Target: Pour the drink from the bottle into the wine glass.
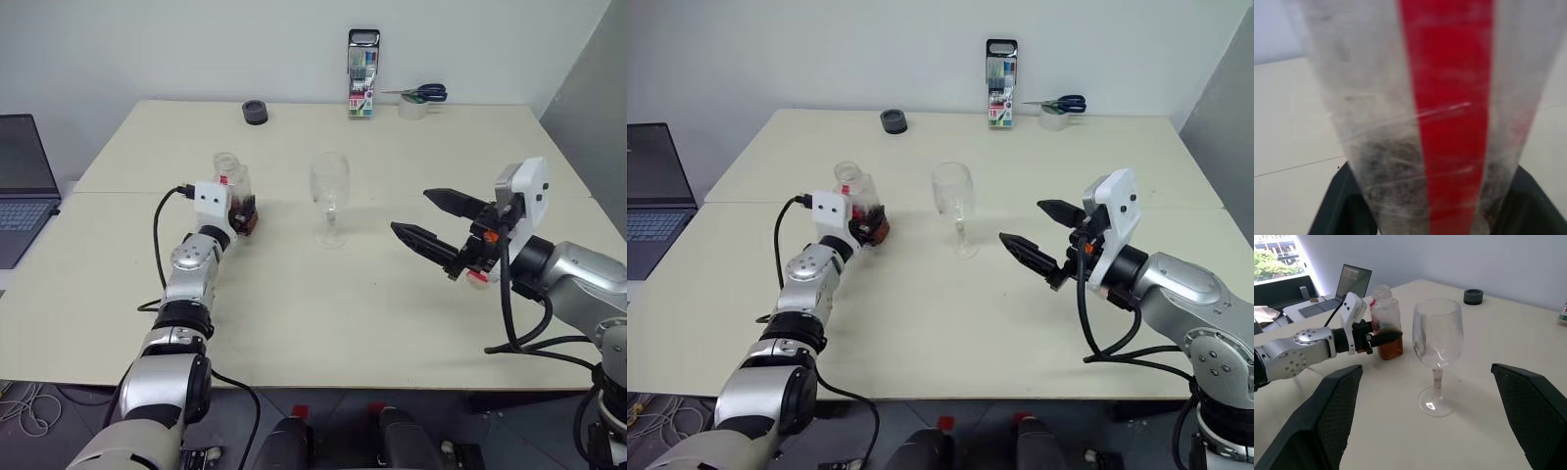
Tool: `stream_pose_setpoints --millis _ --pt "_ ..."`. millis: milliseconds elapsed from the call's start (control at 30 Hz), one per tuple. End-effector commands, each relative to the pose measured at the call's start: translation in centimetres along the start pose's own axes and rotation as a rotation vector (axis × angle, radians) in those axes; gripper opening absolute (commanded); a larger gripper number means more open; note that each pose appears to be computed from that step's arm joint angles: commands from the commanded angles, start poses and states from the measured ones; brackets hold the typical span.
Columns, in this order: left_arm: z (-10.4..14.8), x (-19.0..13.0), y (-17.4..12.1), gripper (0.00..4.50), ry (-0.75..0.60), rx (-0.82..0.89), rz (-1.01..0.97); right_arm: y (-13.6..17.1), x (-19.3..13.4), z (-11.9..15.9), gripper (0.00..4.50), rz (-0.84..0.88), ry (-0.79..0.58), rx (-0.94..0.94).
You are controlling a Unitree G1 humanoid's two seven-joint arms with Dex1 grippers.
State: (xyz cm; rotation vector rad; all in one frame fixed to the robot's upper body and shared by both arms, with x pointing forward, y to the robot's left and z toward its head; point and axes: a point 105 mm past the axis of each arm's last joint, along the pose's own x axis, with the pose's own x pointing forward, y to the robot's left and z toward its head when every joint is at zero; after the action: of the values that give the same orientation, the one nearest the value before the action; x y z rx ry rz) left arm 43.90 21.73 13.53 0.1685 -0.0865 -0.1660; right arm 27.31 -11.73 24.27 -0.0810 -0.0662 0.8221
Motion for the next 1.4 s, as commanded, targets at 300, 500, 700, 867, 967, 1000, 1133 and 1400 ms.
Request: stream_pose_setpoints --millis 300,500,700,867,967,1000,1133,1400 --pt "5.3 1.7 -0.9 1.73 -0.120 0.170 -0.095 -1.8 0.2 2.4 4.50 -0.165 -0.150 -0.119" --pt "10.9 3.4 -3.3 1.73 -0.214 0.409 -0.208 -0.5 2.1 1.8 4.50 -0.143 -0.190 -0.219" --pt "13.9 4.0 -5.6 1.73 -0.272 0.585 -0.296 0.2 3.0 1.0 4.50 -0.065 -0.234 -0.146" --pt "14.5 4.1 -6.5 1.73 -0.284 0.725 -0.342 -0.3 3.4 0.2 4.50 -0.034 -0.258 -0.077" --pt "14.8 4.1 -6.5 1.73 -0.286 0.831 -0.346 -0.4 3.7 -0.3 4.50 -0.019 -0.268 -0.047" --pt "14.9 4.1 -6.6 1.73 -0.290 0.867 -0.346 -0.4 3.9 -0.5 4.50 -0.018 -0.267 -0.047" --pt "15.1 4.0 -6.4 1.73 -0.293 0.964 -0.344 0.0 4.4 -0.8 4.50 -0.010 -0.273 -0.049" --pt "15.8 4.0 -5.5 1.73 -0.282 1.092 -0.323 0.3 4.7 -0.3 4.50 0.005 -0.290 -0.049"
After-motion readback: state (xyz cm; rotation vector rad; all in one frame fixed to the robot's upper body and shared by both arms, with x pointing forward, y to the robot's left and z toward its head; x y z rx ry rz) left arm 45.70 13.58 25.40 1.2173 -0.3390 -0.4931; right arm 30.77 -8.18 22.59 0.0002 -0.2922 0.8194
